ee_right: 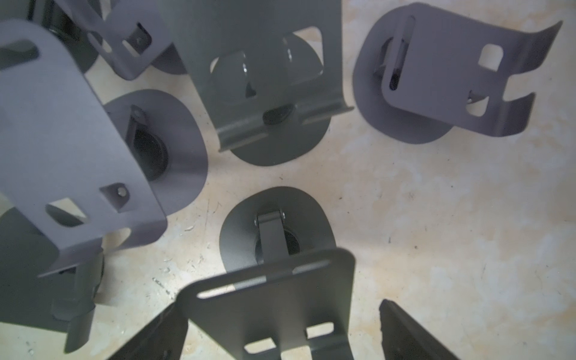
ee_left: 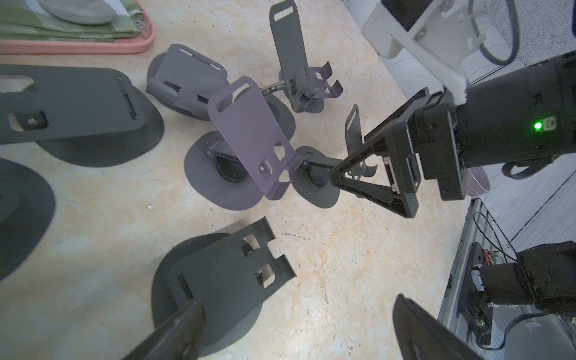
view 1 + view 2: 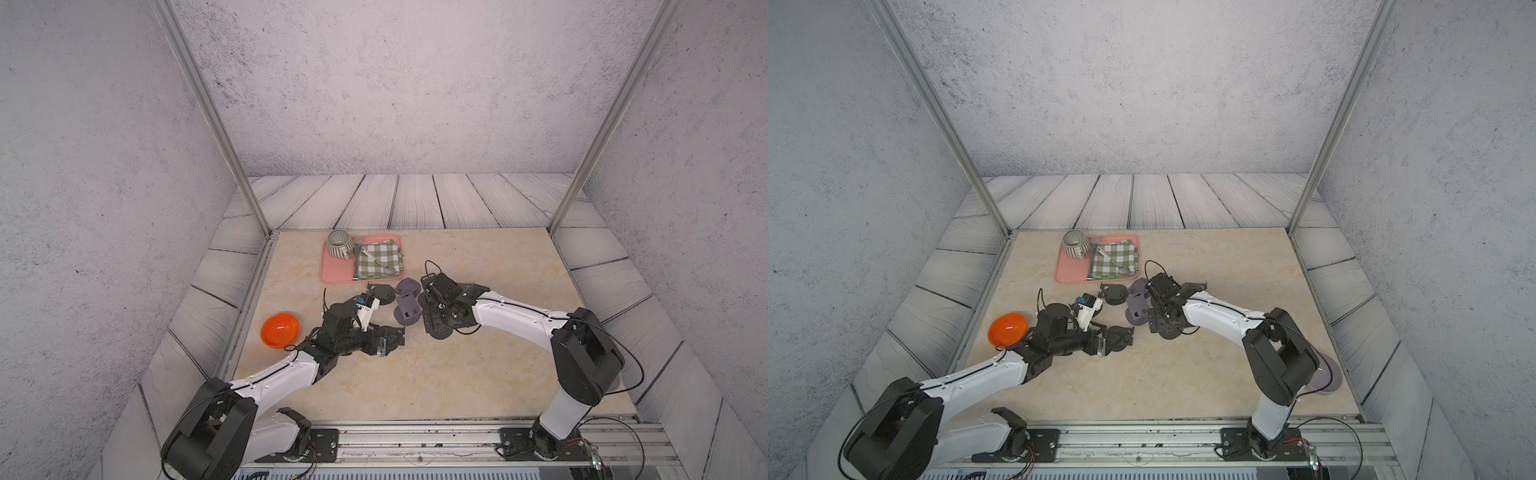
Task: Open the phone stand
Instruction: Place the phone stand at the center of the board, then adjust the phone stand at the center of the board.
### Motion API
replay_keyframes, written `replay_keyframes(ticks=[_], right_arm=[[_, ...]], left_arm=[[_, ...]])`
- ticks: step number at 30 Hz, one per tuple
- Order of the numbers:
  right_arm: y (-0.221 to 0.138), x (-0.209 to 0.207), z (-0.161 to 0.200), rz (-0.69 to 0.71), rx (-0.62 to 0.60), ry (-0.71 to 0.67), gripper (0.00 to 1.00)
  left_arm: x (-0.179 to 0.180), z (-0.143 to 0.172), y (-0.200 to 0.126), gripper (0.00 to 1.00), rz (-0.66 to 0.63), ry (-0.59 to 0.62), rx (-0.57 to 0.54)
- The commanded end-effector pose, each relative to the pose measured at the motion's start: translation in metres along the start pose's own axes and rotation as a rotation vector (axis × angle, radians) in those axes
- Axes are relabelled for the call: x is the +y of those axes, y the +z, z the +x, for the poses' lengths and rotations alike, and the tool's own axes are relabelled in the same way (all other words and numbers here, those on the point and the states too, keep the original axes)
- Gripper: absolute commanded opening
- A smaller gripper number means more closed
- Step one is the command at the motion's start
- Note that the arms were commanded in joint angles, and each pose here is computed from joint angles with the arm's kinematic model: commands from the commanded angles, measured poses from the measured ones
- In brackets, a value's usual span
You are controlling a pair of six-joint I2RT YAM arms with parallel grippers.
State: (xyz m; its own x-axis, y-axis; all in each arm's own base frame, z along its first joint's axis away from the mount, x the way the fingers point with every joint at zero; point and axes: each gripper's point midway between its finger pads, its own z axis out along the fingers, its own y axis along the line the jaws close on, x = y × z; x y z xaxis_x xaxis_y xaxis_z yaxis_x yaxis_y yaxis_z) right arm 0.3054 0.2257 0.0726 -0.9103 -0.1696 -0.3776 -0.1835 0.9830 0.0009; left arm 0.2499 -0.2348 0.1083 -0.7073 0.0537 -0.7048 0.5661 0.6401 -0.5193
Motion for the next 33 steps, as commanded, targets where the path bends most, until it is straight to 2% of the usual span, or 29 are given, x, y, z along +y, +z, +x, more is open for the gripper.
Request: replay_keyframes(ticks=[1,10,13,23,33], right_arm=[[-0.019,-0.005,-0.009,0.013,-0.031,-0.005,0.99],[-0.053,-0.026,-0.02,0.065,-0.121,-0.007,1.0],[-0.058,-0.035,-0.026,0.082,-0.14,0.005,0.97],[-0.053,-0.079,-0.06,0.083,-0.132,0.102,0.7],[-0.004,-0.108,-0.101,0.092,-0.066,0.152,0.45]], left_arm=[[-0.003,0.002,0.002,0.98,0.017,0.003,0.003],[-0.009,0.001,0.003,0.98,0.045,0.013,0.002],[-0.014,0.0,0.003,0.98,0.069,0.022,-0.003],[-0.031,-0.004,-0.001,0.98,0.123,0.063,-0.02],[-0.046,-0.009,0.001,0.98,0.164,0.119,-0.027]])
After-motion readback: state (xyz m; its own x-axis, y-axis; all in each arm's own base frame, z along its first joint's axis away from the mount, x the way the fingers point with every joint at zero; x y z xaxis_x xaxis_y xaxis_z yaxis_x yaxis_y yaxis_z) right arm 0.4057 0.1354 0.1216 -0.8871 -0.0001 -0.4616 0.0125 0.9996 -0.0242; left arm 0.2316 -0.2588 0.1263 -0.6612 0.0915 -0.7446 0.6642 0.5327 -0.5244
